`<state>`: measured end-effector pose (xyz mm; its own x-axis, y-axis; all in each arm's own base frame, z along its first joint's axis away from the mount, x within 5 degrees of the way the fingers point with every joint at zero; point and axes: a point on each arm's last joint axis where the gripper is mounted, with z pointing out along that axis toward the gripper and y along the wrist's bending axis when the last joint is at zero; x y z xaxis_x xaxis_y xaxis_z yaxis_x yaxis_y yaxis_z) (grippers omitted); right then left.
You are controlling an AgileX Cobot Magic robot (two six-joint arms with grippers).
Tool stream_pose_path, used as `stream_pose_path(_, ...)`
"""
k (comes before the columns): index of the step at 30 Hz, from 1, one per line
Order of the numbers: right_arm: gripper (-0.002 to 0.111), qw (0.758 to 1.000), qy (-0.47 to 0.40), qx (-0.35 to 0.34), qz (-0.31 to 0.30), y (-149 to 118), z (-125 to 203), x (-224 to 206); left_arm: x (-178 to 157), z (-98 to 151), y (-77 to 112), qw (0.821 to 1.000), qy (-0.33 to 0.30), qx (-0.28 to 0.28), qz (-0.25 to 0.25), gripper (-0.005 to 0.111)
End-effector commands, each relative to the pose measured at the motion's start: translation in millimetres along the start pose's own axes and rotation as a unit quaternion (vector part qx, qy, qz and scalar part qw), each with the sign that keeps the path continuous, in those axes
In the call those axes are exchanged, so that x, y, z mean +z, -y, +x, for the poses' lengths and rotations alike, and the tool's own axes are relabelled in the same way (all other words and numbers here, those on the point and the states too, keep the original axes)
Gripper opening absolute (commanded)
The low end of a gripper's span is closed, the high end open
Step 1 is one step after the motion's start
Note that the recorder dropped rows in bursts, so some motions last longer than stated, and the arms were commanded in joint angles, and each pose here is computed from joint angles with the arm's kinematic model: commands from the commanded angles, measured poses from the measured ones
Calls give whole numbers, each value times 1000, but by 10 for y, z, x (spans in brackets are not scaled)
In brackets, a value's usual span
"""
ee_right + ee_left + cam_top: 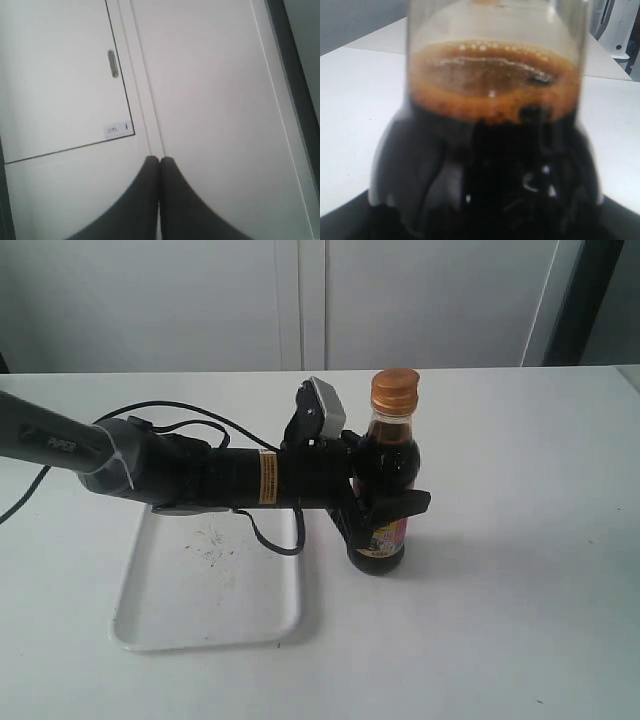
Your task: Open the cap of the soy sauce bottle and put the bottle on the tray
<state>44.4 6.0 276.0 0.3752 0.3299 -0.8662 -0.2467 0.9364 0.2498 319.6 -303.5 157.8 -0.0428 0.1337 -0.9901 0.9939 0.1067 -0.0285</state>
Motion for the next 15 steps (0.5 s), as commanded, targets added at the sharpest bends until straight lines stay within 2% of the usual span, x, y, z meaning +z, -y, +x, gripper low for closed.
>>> stream_pose_path(1,0,999,31,-41,-10,-108,-354,212,13,28,47,1000,-20,-2,15,0)
stream_pose_path(8,0,994,-40,-104,-8,-172,-503,916,13,29,48,1000,-20,-1,15,0)
stream_pose_path(10,0,991,-70,-113,-7,-159,-439,1194,12,45,34,1000,-29,-1,7,0)
stream_pose_path(15,0,980,-87,-177,-33,-137,-214,1461,10,79,3,999,-48,0,-10,0)
